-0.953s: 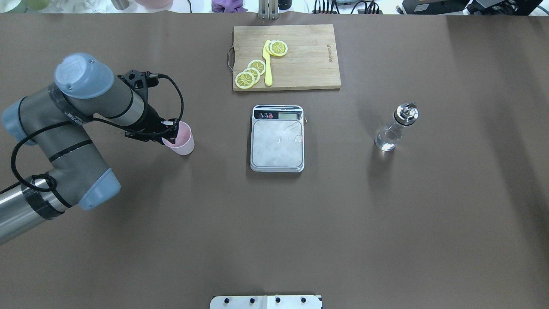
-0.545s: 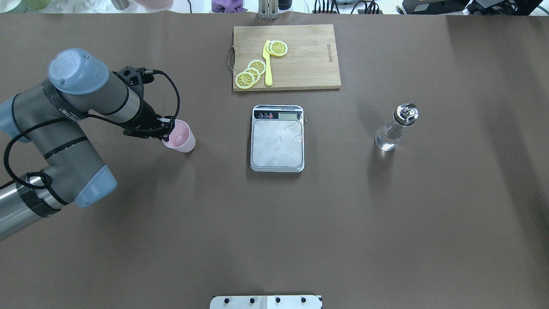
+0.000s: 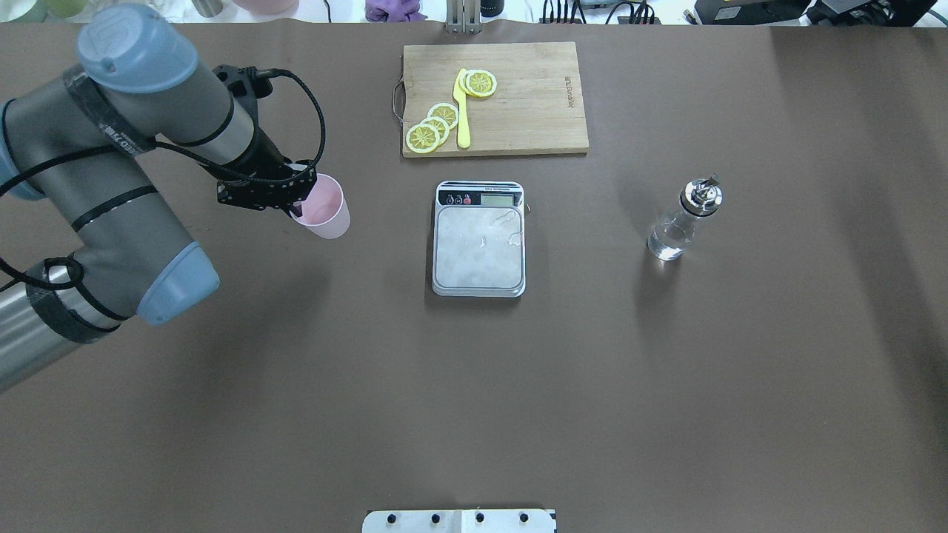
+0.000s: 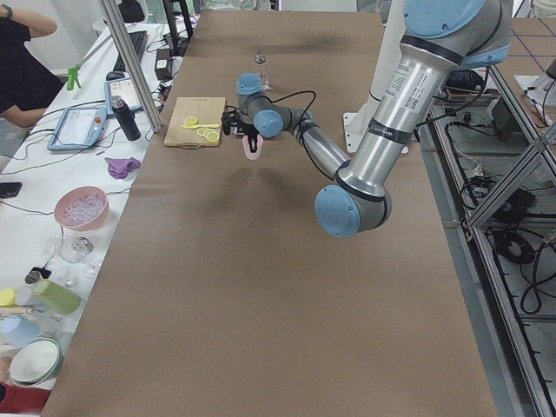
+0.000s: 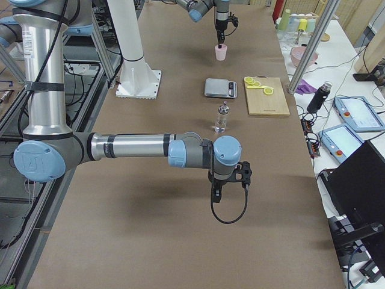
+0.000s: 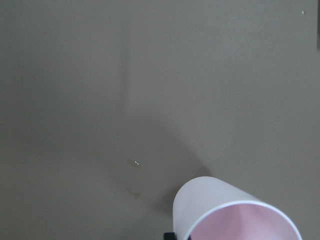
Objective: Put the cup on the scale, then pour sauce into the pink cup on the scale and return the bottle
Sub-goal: 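Lift the pink cup with the left gripper and carry it over the scale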
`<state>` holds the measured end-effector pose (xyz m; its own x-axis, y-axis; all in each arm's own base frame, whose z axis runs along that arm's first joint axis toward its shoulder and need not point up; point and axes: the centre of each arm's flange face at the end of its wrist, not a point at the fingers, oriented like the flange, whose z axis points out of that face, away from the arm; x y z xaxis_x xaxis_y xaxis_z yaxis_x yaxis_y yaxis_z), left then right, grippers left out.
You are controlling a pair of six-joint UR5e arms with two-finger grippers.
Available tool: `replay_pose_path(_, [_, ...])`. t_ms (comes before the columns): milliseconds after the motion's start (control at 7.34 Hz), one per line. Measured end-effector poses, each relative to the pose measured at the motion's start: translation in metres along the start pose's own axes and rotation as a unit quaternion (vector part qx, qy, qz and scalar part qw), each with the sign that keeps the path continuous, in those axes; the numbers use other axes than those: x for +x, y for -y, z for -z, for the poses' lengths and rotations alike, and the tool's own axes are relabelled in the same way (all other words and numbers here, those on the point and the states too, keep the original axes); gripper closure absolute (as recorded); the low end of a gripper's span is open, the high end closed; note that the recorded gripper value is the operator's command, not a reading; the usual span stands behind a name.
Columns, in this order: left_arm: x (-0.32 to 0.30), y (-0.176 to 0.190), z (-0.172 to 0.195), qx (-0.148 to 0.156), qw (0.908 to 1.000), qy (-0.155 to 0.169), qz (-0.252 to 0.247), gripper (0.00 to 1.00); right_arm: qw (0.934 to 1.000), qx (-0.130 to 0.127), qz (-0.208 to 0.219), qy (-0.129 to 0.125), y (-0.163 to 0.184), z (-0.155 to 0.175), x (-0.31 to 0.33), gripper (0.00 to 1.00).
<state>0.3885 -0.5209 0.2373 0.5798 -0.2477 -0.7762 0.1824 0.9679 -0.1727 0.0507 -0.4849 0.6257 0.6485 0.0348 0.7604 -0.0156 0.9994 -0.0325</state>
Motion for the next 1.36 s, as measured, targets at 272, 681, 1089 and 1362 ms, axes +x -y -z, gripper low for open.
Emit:
replay_pose_path(272, [0.049, -0.019, 0.0, -0.013, 0.9966, -0.006, 0.081, 1.0, 1.0, 0.001, 0.001, 0.003, 0.0, 0.001, -0.002, 0.0])
replay_pose_path(681, [0.136, -0.041, -0.02, -0.037, 0.9835, -0.022, 0.176, 1.0, 1.0, 0.004, 0.005, 0.004, 0.001, 0.003, -0.005, 0.0])
replay_pose_path(1089, [0.19, -0.046, -0.056, -0.05, 0.9807, -0.009, 0.189, 1.0, 0.9999, 0.006, 0.007, 0.005, 0.002, 0.005, -0.007, 0.0])
replay_pose_path(1362, [0.193, -0.053, -0.072, -0.057, 0.9825, -0.002, 0.178, 1.0, 0.9999, 0.008, 0.009, 0.006, 0.002, 0.007, -0.01, 0.0])
